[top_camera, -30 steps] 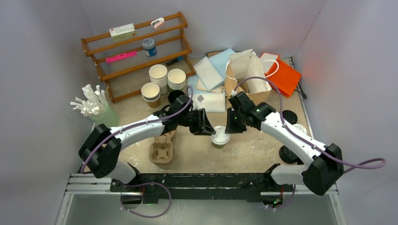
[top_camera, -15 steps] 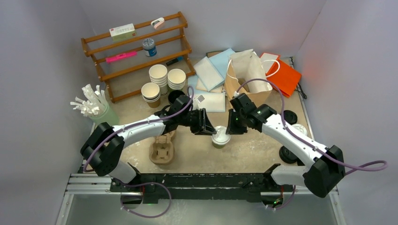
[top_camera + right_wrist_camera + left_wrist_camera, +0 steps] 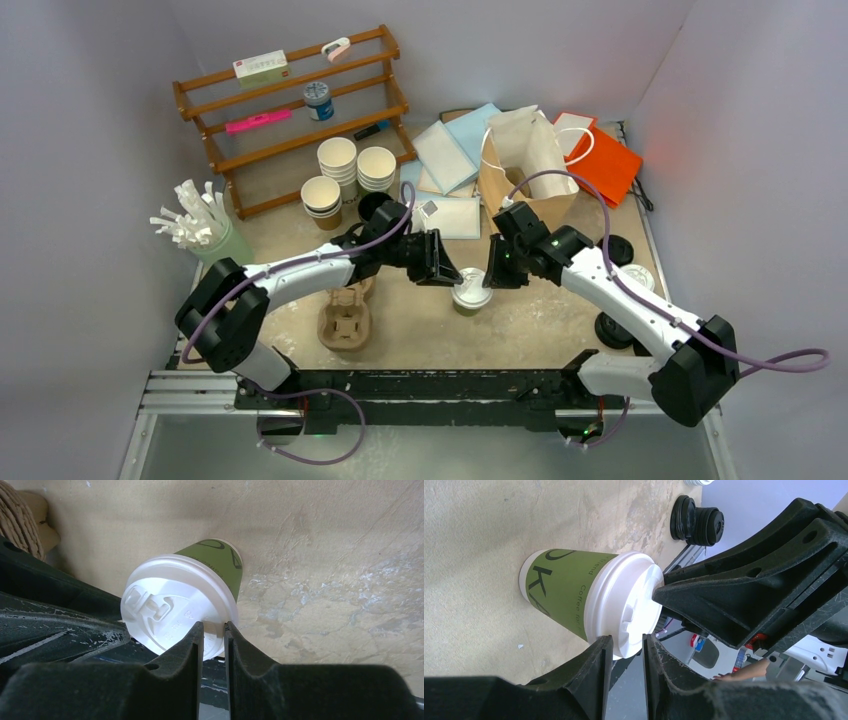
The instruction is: Pack the takeout coffee
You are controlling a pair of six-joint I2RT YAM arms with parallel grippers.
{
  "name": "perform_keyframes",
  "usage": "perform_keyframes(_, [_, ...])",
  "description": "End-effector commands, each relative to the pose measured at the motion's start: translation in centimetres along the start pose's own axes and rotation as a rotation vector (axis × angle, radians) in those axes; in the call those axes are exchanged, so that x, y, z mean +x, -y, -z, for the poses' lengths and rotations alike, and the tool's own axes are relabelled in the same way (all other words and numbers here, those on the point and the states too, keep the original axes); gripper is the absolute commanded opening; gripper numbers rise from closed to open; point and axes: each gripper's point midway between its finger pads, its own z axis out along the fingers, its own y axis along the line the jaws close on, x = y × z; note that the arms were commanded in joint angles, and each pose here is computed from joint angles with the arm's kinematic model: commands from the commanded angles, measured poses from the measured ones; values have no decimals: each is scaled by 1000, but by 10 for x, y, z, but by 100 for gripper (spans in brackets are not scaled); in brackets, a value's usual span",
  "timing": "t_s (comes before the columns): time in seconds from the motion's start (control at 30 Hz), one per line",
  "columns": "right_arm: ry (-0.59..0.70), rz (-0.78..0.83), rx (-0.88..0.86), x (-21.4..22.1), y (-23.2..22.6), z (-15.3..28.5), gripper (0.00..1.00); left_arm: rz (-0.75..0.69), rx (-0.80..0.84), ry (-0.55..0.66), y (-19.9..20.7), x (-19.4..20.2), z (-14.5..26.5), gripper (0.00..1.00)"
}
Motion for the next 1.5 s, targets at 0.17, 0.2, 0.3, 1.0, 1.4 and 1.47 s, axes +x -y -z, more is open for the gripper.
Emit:
perform_keyframes(0.17, [-104,7,31,25,11,-2,24,-29,-7,4,-3,-4,-13,31])
perform_keyframes(0.2, [-112,4,28,28,11,-3,24,-28,-7,4,-3,-4,-13,32])
perform_keyframes(0.3, [-115,-5,18,31,11,-2,24,-28,-5,8,-4,-4,-15,31])
perform_keyframes(1.0, [53,155,-67,-19,-18,41,64,-78,-6,80,34,-27,11,41])
perform_keyframes(1.4, [135,387,-12,-34,-36,41,99,-17,-139,338,-5,-68,88,50])
perform_keyframes(1.47, [133,424,35,-27,-40,36,99,-19,-164,382,-12,-76,102,54])
